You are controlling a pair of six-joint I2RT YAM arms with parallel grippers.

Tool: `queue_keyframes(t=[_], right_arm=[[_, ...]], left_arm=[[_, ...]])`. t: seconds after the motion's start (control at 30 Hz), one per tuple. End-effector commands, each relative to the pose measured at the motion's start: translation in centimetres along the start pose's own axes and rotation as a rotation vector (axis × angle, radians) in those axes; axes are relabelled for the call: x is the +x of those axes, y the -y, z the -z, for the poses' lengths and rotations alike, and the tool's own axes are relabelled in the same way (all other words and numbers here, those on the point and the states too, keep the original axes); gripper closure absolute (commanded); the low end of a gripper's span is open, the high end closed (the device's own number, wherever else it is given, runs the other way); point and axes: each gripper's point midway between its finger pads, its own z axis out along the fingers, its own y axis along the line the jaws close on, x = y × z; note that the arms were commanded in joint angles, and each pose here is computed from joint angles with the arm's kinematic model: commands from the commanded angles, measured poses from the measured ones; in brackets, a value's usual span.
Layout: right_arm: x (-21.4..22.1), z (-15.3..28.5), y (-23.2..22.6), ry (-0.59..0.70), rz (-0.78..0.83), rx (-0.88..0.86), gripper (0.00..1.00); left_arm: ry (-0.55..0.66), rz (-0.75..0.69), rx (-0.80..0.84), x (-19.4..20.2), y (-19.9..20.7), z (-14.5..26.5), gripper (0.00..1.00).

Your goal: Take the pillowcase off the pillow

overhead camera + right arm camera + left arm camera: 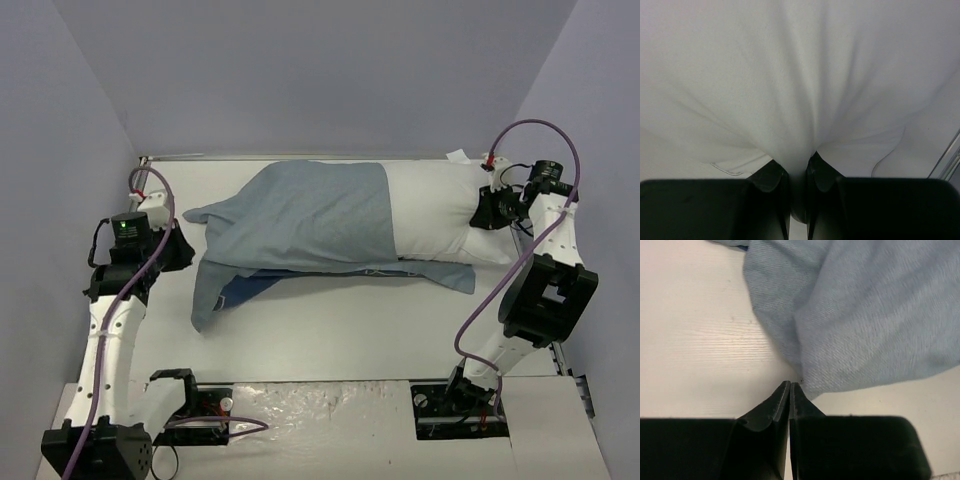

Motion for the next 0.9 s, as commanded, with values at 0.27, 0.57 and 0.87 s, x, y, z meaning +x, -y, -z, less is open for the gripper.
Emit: queue_keyframes(t=[0.27, 0.57, 0.87], right_arm=[[-1.5, 2.8, 1.9, 0.08, 0.018, 0.059, 1.0], [0.7, 1.4, -0.1, 0.044, 0.018, -0.019, 1.0], [0.9, 1.0, -0.6, 0.03, 0.018, -0.028, 1.0]], left_arm=[[0.206, 0.097, 0.002, -8.0, -0.7, 1.9, 0.98], [0.044, 0.237, 0.297, -3.8, 6.3, -3.4, 0.06], [-0.097, -0.108, 0.331, -0.6, 10.7, -6.7, 0.06]])
